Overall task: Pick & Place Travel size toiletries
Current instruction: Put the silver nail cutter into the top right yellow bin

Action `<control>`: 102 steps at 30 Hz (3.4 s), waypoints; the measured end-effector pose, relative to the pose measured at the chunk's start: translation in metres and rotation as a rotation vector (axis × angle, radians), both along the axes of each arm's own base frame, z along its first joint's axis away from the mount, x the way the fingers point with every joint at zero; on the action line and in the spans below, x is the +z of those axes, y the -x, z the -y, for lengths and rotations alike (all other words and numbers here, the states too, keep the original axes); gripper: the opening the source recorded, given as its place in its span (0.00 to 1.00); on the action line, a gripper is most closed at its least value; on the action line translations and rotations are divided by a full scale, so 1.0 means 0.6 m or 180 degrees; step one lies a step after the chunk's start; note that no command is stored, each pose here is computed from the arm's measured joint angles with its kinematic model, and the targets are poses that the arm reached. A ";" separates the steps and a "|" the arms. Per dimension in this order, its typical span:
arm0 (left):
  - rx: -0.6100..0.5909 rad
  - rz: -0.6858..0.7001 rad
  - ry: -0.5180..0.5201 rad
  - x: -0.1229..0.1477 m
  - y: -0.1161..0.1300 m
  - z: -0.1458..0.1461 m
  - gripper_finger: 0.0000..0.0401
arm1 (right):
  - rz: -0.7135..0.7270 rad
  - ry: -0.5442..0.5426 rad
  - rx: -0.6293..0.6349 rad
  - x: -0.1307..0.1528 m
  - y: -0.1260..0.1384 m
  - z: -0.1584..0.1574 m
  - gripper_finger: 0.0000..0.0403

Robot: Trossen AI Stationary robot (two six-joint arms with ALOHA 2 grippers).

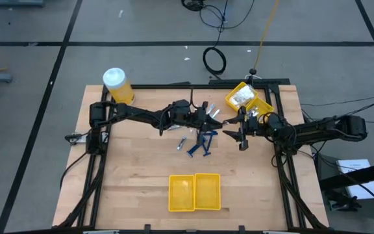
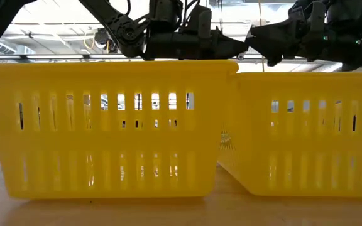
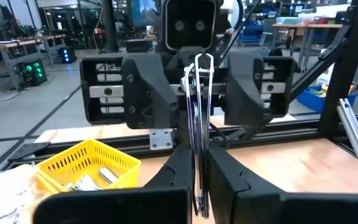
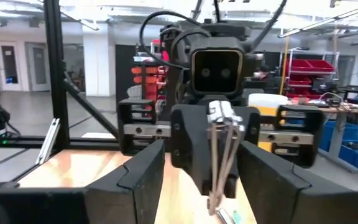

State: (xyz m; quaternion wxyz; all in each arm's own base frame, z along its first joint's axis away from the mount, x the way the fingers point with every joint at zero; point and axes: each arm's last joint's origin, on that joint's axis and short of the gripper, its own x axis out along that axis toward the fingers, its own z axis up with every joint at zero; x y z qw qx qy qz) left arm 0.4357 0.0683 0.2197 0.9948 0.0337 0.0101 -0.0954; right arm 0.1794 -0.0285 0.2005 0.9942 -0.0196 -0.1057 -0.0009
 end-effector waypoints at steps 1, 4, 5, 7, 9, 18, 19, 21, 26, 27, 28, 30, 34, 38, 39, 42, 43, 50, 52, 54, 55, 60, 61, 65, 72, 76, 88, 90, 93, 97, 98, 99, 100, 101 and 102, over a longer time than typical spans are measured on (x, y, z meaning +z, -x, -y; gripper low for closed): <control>0.0000 0.0001 -0.0003 0.000 0.000 0.000 0.02 | -0.0014 0.0025 0.0014 0.000 -0.003 -0.001 0.46; -0.0004 0.0001 0.0006 0.000 0.000 0.000 0.02 | -0.0049 0.0073 0.0025 0.002 -0.015 -0.003 0.45; -0.0002 -0.0008 0.0013 0.000 0.000 0.000 0.03 | -0.0058 0.0085 0.0017 0.003 -0.018 -0.003 0.44; -0.0002 -0.0048 0.0016 -0.002 0.000 0.000 0.04 | -0.0076 0.0100 -0.0037 0.002 -0.022 -0.002 0.43; -0.0001 -0.0074 0.0027 -0.004 0.000 0.000 0.05 | -0.0099 0.0100 -0.0043 0.000 -0.023 -0.001 0.40; -0.0025 -0.0108 0.0021 -0.005 0.000 0.002 0.05 | -0.0071 0.0212 -0.0070 0.002 -0.023 -0.001 0.18; -0.0030 -0.0114 0.0021 -0.006 0.000 0.003 0.05 | -0.0079 0.0233 -0.0075 0.002 -0.023 -0.001 0.15; -0.0032 -0.0113 0.0010 -0.006 0.000 0.003 0.05 | -0.0081 0.0262 -0.0076 0.002 -0.023 -0.001 0.08; -0.0034 -0.0132 -0.0072 -0.008 0.000 0.004 0.02 | -0.0100 0.0290 -0.0084 0.001 -0.023 -0.001 0.06; -0.0030 -0.0136 -0.0054 -0.008 0.000 0.005 0.03 | -0.0100 0.0271 -0.0080 0.001 -0.023 -0.001 0.06; -0.0015 -0.0142 -0.0026 -0.007 0.000 0.006 0.04 | -0.0103 0.0258 -0.0078 0.000 -0.023 -0.001 0.06; 0.0109 -0.0171 0.0054 -0.008 -0.002 0.009 0.10 | -0.0126 0.0257 -0.0099 -0.001 -0.023 0.000 0.06; 0.0574 -0.0358 0.0033 -0.005 0.001 0.021 0.26 | -0.0223 0.0187 -0.0271 -0.005 -0.023 0.003 0.06; 0.1075 -0.0738 -0.0300 0.007 0.016 0.038 0.41 | -0.0325 0.0096 -0.0441 -0.010 -0.023 0.010 0.06; 0.1169 -0.0826 -0.0369 0.013 0.021 0.041 0.44 | -0.0343 0.0061 -0.0464 -0.011 -0.023 0.013 0.06; 0.1315 -0.1043 -0.0507 0.037 0.043 0.051 0.52 | -0.0425 -0.0078 -0.0536 -0.016 -0.021 0.022 0.06; 0.1345 -0.1115 -0.0520 0.046 0.051 0.054 0.54 | -0.0457 -0.0115 -0.0561 -0.018 -0.021 0.025 0.06; 0.1694 -0.1751 -0.0325 0.085 0.115 0.050 0.59 | -0.0736 -0.0367 -0.0769 -0.029 -0.011 0.045 0.06; 0.1782 -0.2004 -0.0221 0.080 0.128 0.043 0.59 | -0.0828 -0.0476 -0.0856 -0.031 -0.005 0.052 0.06; 0.1899 -0.2285 -0.0081 0.068 0.139 0.032 0.59 | -0.0940 -0.0596 -0.0955 -0.034 0.003 0.060 0.06; 0.1970 -0.2406 0.0011 0.061 0.143 0.027 0.59 | -0.1013 -0.0664 -0.1010 -0.036 0.008 0.063 0.06; 0.2299 -0.2847 0.0337 0.014 0.153 -0.003 0.59 | -0.1453 -0.0939 -0.1586 -0.049 0.040 0.079 0.06; 0.2349 -0.2895 0.0381 0.004 0.156 -0.008 0.59 | -0.1564 -0.0968 -0.1732 -0.053 0.048 0.082 0.06; 0.2581 -0.3076 0.0623 -0.036 0.181 -0.026 0.59 | -0.1855 -0.1034 -0.2269 -0.059 0.079 0.087 0.06; 0.2931 -0.3400 0.0954 -0.093 0.226 -0.044 0.59 | -0.1985 -0.1158 -0.2755 -0.058 0.117 0.089 0.06; 0.2994 -0.3437 0.1004 -0.106 0.236 -0.049 0.59 | -0.2001 -0.1200 -0.2837 -0.056 0.129 0.088 0.06; 0.2917 -0.3266 0.0960 -0.107 0.231 -0.053 0.59 | -0.2319 -0.1286 -0.3524 -0.069 0.159 0.095 0.08; 0.2913 -0.3239 0.0967 -0.106 0.230 -0.053 0.59 | -0.2279 -0.1338 -0.3553 -0.069 0.160 0.096 0.12; 0.2907 -0.3191 0.0969 -0.105 0.228 -0.054 0.59 | -0.2208 -0.1456 -0.3589 -0.069 0.161 0.097 0.18; 0.2907 -0.3180 0.0971 -0.105 0.227 -0.054 0.59 | -0.2116 -0.1556 -0.3608 -0.068 0.160 0.098 0.26; 0.2909 -0.3179 0.0974 -0.105 0.227 -0.054 0.59 | -0.2081 -0.1587 -0.3614 -0.068 0.160 0.098 0.28; 0.2911 -0.3178 0.0979 -0.105 0.227 -0.054 0.59 | -0.2047 -0.1613 -0.3618 -0.067 0.160 0.098 0.30; 0.2913 -0.3178 0.0981 -0.105 0.227 -0.054 0.59 | -0.2011 -0.1637 -0.3620 -0.066 0.159 0.098 0.32; 0.2912 -0.3179 0.0982 -0.105 0.227 -0.054 0.59 | -0.1977 -0.1657 -0.3619 -0.066 0.159 0.099 0.34; 0.2899 -0.3180 0.0986 -0.105 0.227 -0.053 0.59 | -0.1950 -0.1663 -0.3613 -0.065 0.158 0.099 0.36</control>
